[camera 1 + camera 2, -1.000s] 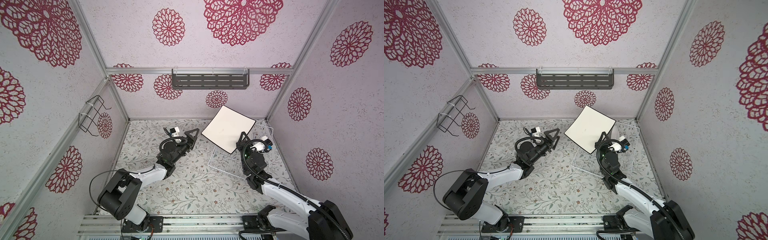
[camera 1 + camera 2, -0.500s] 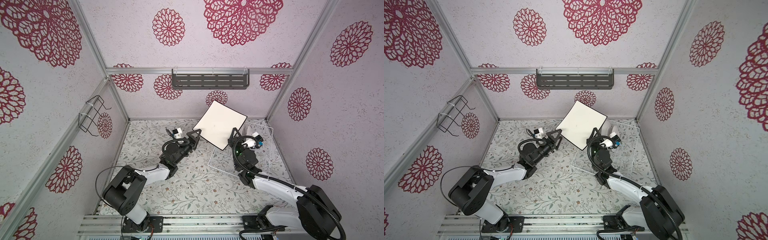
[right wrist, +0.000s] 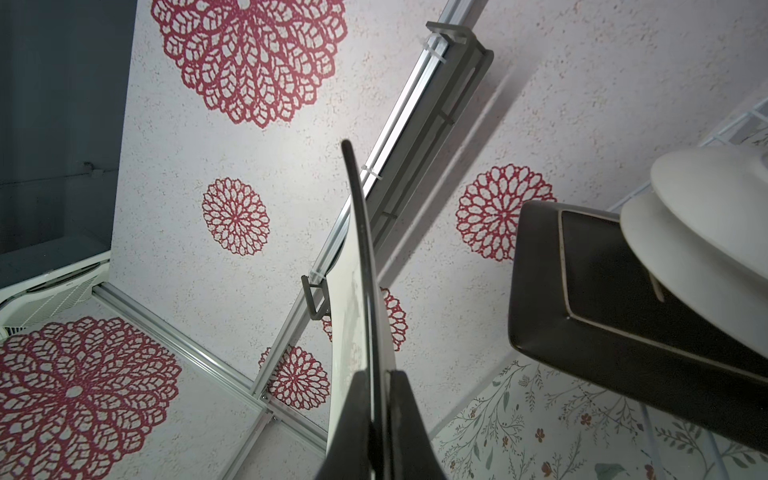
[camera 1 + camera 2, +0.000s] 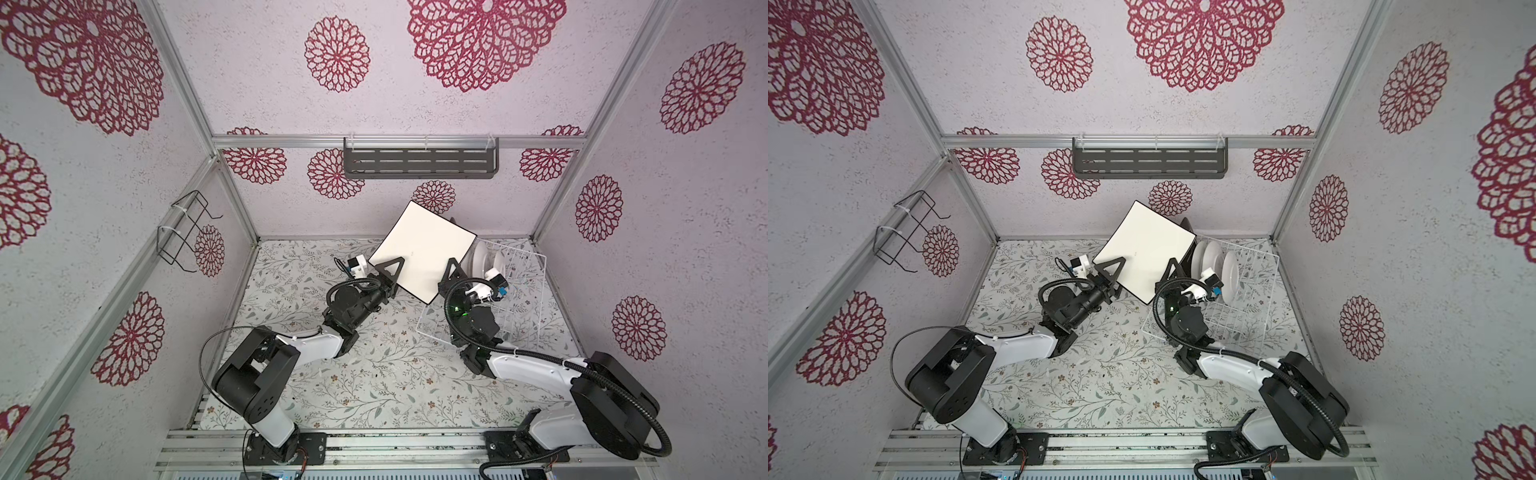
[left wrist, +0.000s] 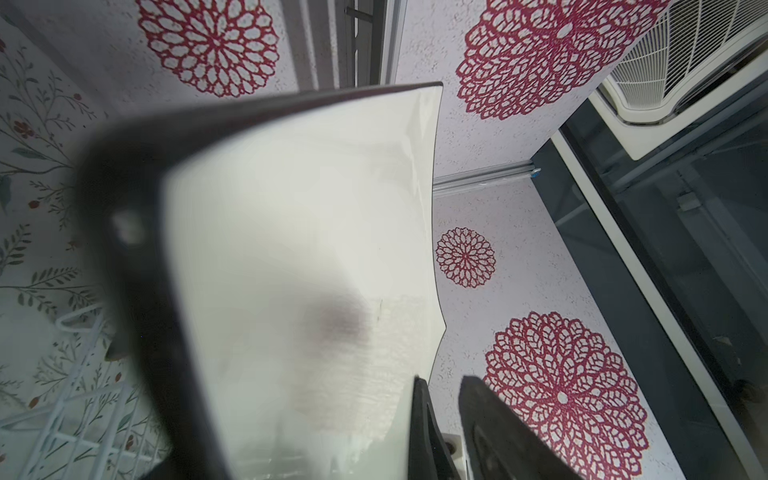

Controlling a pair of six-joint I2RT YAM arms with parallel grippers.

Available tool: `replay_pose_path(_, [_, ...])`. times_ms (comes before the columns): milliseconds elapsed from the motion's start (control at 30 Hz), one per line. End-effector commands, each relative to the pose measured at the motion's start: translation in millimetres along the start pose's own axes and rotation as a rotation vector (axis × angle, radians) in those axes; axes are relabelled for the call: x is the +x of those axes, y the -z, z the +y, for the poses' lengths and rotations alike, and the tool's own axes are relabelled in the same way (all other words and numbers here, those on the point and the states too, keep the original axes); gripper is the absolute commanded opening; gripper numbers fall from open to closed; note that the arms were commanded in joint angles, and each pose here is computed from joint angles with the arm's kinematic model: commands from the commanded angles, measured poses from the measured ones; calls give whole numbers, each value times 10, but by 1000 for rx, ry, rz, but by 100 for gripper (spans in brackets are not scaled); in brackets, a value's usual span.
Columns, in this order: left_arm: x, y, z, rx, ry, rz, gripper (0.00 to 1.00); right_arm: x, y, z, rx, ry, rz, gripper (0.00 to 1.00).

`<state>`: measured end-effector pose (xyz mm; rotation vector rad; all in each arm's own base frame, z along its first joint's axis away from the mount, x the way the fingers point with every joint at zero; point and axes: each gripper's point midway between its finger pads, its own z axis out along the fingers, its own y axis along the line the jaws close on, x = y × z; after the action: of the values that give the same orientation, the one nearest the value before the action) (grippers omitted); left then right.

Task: Unload the plates from the dish rack
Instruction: 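Carry the plate toward the left gripper and close the left gripper on its edge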

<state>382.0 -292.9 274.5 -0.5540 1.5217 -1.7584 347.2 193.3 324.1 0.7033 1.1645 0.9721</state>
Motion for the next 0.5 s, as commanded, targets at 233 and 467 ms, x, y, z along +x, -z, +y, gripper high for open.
replay_pose_path(233, [-6,5,-177,68,0,-15,65,-629,47,790,-216,-329,-208,0])
replay_pose_path(467, [-5,-1,-179,70,-1,-13,56,-569,47,837,-235,-343,-197,0])
